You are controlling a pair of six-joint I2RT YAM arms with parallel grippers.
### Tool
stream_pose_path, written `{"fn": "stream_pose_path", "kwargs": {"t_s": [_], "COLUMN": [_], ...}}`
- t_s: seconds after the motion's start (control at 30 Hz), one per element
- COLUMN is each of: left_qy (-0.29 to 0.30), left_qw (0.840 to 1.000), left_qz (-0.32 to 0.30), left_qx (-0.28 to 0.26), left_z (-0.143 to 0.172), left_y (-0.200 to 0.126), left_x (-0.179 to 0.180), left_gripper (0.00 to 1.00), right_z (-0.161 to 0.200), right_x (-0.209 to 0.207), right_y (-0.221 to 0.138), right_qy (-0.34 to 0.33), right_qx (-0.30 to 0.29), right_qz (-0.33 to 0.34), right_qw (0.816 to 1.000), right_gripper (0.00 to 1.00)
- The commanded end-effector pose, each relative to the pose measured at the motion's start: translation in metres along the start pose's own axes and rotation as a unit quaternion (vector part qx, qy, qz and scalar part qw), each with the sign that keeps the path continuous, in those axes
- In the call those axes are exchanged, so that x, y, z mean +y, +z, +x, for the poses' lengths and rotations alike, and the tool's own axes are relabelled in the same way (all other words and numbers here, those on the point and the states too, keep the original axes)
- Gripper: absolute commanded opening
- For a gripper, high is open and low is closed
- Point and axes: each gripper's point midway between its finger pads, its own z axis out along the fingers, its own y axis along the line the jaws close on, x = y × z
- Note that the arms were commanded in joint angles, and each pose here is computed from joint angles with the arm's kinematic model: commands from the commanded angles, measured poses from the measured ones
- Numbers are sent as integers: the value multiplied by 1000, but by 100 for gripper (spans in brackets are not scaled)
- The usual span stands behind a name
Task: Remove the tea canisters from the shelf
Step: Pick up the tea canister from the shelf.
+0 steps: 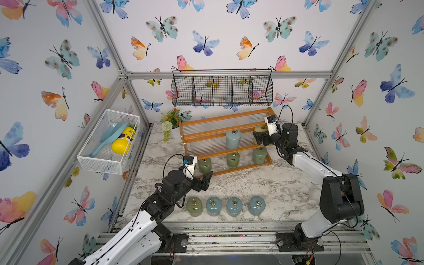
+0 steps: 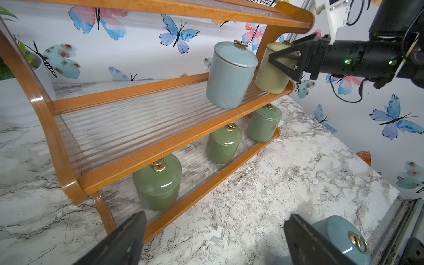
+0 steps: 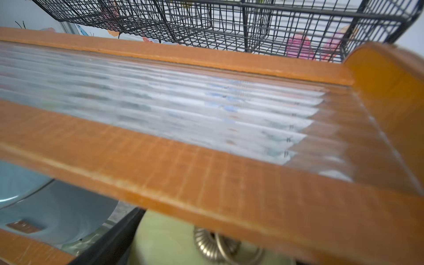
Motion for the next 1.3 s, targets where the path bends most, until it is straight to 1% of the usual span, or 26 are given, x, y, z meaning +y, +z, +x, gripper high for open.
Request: {"fn": "stream_pose_path", "kwargs": {"t_s": [0.0,0.37,0.6,0.77,0.93,1.1,1.27], "left_qy": [-1,-5,-9,-9,-9,-7,-6], "left_qw": [1000,1000,1000,1000,1000,1000,1000], "left_qz": [-12,-17,-28,-29,-28,-28,-30], "left_qx": [-1,1,3,2,2,3,5], "left_z": [1,4,8,8,10,11,14], "left_y": [-1,-3,-6,-6,-5,-5,-5], "left_x": [6,8,12,13,13,14,15], "left_gripper": [99,98,98,98,98,98,98], "right_z": [-11,-8,-9,-14,-17,-28,-37], "right_x": [-3,-6,-5,-3,-2,3,3], "right_y": [5,10,8,4,-2,-12,-25], "right_qy": [-13,-13,-14,-15,-15,-7,7], "right_qx": [-13,-1,1,-3,-3,-13,-14], "right_qz": [-4,-1,-2,-7,-5,-14,-6], "right_qw": [1000,1000,1000,1000,1000,1000,1000], "right_gripper": [100,100,92,89,87,84,82]}}
